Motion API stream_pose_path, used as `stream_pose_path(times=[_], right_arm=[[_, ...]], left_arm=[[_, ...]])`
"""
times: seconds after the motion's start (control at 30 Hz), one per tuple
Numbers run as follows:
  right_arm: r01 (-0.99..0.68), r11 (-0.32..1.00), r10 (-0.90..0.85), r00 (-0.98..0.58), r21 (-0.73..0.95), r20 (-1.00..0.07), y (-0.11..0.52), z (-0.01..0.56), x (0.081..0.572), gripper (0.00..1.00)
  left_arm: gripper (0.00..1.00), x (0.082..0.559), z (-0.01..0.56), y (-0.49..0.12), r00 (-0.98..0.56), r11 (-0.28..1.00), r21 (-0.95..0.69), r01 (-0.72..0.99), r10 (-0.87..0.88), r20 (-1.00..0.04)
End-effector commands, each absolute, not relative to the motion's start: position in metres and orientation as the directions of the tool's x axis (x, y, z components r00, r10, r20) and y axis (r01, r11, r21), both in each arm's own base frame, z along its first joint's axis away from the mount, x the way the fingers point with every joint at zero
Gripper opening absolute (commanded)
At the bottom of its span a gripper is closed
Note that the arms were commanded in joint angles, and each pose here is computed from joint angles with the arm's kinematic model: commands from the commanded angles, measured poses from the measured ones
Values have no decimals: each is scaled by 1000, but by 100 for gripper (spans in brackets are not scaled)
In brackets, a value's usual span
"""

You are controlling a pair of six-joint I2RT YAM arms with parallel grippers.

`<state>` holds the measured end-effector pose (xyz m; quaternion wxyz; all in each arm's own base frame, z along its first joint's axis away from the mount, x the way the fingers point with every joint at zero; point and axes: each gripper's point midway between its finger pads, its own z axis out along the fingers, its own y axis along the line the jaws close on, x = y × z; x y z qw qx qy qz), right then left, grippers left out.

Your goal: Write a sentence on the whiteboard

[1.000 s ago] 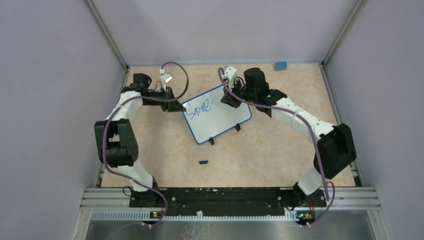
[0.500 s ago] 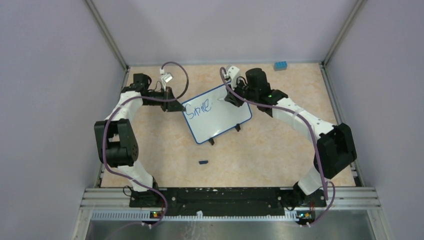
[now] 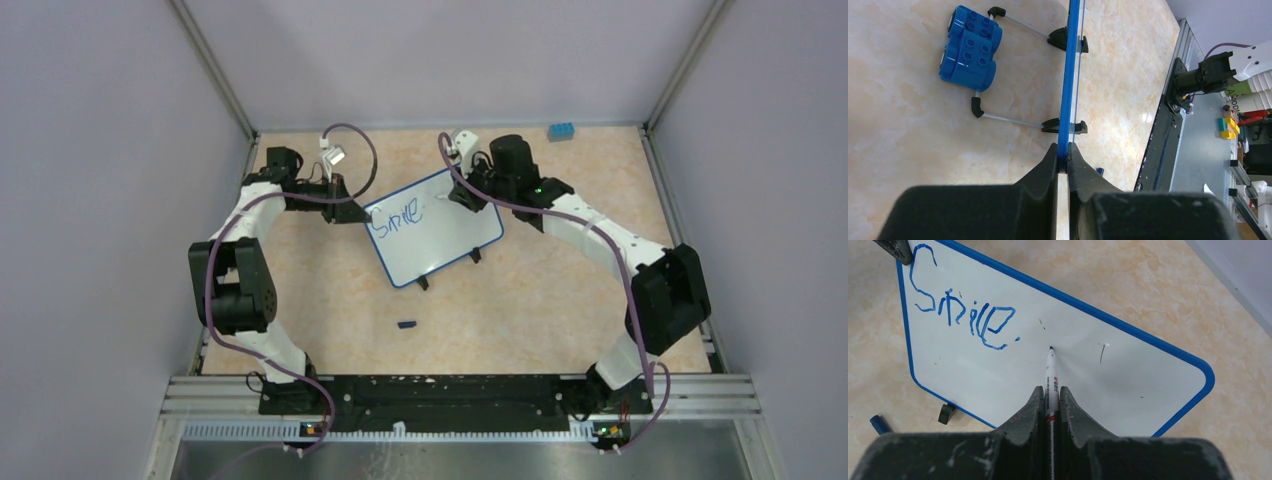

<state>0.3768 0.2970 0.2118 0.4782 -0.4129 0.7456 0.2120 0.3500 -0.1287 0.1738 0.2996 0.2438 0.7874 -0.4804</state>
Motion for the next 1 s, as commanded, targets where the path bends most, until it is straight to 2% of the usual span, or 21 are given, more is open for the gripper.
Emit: stream_pose_path(times=[0.0, 0.67, 0.97], right_arm=[[-809, 581, -367, -157, -94, -917, 305, 237, 393, 0], [-851, 519, -415, -170, -79, -894, 312, 213, 373, 0], [-834, 542, -434, -178, -98, -883, 296, 209, 373, 0]], left_arm=[[0, 356, 189, -130, -647, 413, -560, 719, 104, -755], [0, 356, 190, -130, -647, 412, -559, 719, 106, -755], [0, 356, 189, -130, -647, 414, -558, 719, 107, -755]])
